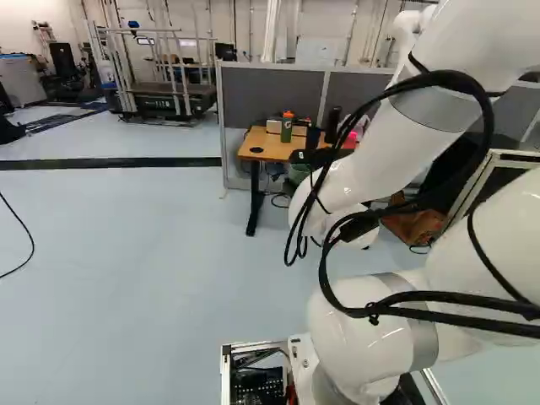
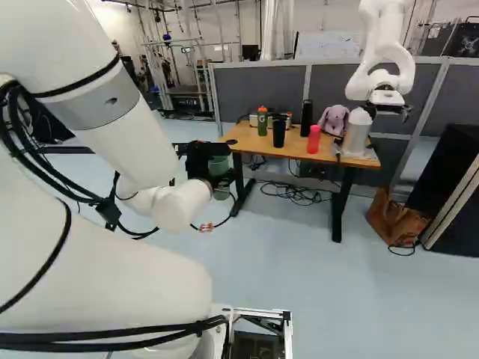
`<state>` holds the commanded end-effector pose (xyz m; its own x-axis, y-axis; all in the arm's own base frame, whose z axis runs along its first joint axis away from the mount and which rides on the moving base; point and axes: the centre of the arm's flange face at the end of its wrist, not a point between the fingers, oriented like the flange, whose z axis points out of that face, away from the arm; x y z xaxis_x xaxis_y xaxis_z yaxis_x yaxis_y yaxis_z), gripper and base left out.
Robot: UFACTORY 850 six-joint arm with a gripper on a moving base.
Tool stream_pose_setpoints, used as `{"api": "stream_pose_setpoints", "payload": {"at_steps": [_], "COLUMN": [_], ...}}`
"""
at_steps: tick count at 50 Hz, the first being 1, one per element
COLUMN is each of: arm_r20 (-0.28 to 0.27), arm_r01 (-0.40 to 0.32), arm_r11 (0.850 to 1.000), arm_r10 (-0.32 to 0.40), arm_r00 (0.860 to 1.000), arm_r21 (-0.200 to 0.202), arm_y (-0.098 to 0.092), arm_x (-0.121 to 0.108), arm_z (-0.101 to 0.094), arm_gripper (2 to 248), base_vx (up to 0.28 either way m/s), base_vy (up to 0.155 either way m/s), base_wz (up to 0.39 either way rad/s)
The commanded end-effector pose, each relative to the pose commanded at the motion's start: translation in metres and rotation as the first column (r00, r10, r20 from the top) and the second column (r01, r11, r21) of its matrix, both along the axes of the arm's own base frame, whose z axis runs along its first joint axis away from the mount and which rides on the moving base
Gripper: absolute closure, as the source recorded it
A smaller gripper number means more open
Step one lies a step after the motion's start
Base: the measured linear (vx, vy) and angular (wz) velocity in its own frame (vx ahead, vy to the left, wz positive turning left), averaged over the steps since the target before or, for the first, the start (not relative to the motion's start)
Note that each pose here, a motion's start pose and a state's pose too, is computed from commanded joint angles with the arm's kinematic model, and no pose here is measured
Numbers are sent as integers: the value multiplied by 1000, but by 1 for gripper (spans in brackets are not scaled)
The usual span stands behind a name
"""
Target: Place the green cup on the table
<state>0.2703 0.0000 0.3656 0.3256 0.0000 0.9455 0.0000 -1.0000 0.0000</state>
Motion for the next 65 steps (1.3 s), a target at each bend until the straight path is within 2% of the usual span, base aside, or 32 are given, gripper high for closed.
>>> {"api": "stream_pose_setpoints", "payload": {"at_steps": [35, 37, 46, 65], "arm_r20": [0, -5, -4, 37], "arm_r01": [0, 0, 1, 11], "arm_r11": [1000, 1000, 1000, 1000], "arm_r10": [0, 0, -1, -11], "arm_r00": [1000, 1000, 1000, 999], "arm_r21": [0, 0, 0, 0], "arm_y": [0, 0, 0, -4], "arm_x": [0, 11, 26, 62], "arm_z": [0, 1, 5, 25], "arm_gripper": [124, 124, 124, 124], "base_vx": [395, 321, 155, 5], "base_vy": [52, 7, 8, 1], "base_wz": [-31, -22, 62, 0]}}
